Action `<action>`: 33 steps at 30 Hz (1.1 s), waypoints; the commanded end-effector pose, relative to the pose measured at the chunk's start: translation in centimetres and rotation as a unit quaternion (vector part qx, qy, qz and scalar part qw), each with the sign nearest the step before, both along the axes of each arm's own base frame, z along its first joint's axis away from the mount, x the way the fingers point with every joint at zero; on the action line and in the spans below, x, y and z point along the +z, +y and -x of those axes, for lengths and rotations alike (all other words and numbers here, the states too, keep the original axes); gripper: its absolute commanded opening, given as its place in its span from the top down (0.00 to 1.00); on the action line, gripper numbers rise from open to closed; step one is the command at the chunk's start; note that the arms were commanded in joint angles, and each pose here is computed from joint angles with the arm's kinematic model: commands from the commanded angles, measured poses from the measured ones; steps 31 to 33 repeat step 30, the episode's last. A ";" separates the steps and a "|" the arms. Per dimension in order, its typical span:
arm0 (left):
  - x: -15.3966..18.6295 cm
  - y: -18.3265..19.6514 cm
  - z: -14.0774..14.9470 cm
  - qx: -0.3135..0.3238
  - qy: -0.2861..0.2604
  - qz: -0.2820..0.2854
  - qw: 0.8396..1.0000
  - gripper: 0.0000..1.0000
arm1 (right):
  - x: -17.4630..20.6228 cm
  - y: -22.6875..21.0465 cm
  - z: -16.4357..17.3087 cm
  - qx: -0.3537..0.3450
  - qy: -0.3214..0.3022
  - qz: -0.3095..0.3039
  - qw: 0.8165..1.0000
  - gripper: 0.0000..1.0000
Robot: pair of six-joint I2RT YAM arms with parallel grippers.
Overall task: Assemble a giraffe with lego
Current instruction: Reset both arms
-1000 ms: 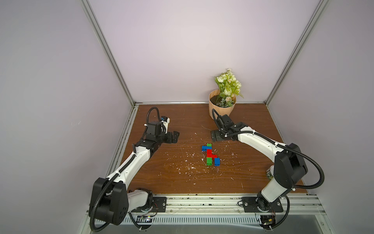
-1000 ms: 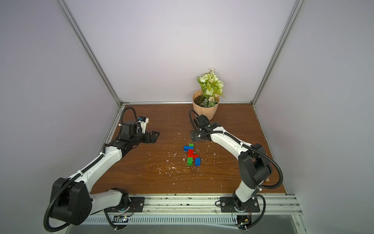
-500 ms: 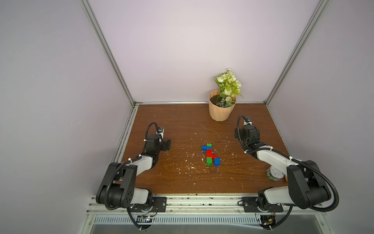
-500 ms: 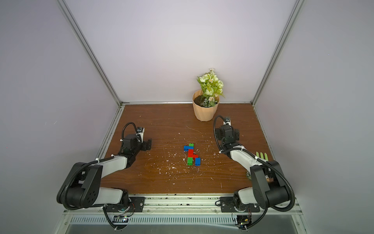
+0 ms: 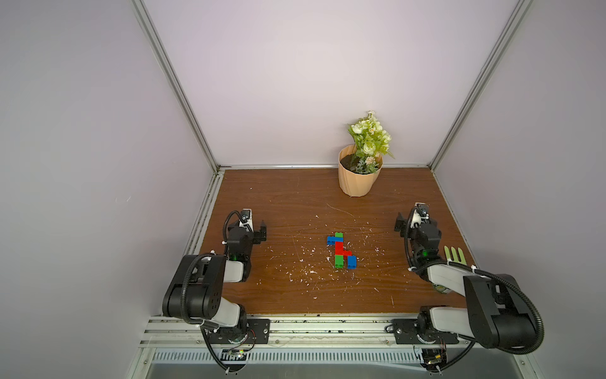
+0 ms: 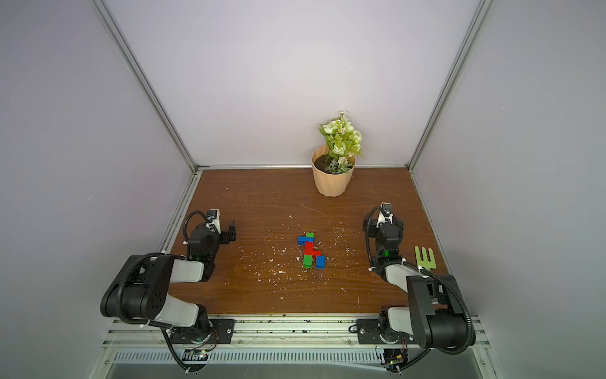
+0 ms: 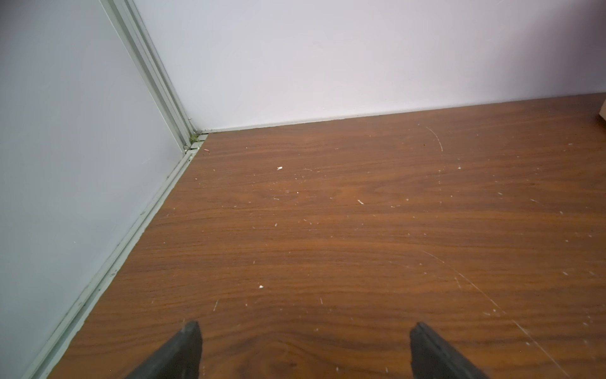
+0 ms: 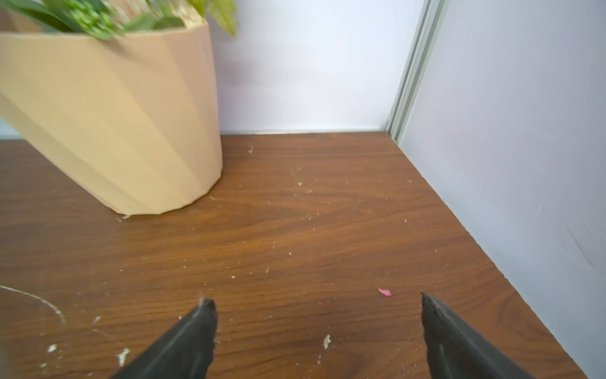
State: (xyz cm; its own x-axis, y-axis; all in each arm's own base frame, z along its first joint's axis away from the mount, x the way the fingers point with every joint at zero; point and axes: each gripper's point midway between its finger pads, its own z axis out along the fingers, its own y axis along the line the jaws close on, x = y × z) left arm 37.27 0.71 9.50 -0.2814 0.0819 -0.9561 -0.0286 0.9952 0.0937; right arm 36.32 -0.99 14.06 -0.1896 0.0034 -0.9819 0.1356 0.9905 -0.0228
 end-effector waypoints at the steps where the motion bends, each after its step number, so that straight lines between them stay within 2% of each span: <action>1: 2.0 0.2 -0.4 0.002 -0.044 0.008 0.999 0.00 | 1.9 -0.1 0.9 0.004 -0.070 -0.002 0.998 0.01; 4: 2.0 0.4 -0.5 0.007 -0.043 0.009 0.999 0.01 | 0.7 0.1 1.0 0.009 -0.070 -0.002 0.997 0.01; 8: 2.0 0.4 -0.5 0.008 -0.043 0.009 0.999 0.01 | -1.4 -0.3 -1.2 -0.011 -0.026 0.000 1.000 0.01; 33: 2.1 0.4 -0.5 0.008 -0.044 0.008 0.999 0.01 | -1.3 -0.1 -0.9 -0.007 -0.027 0.002 1.000 0.00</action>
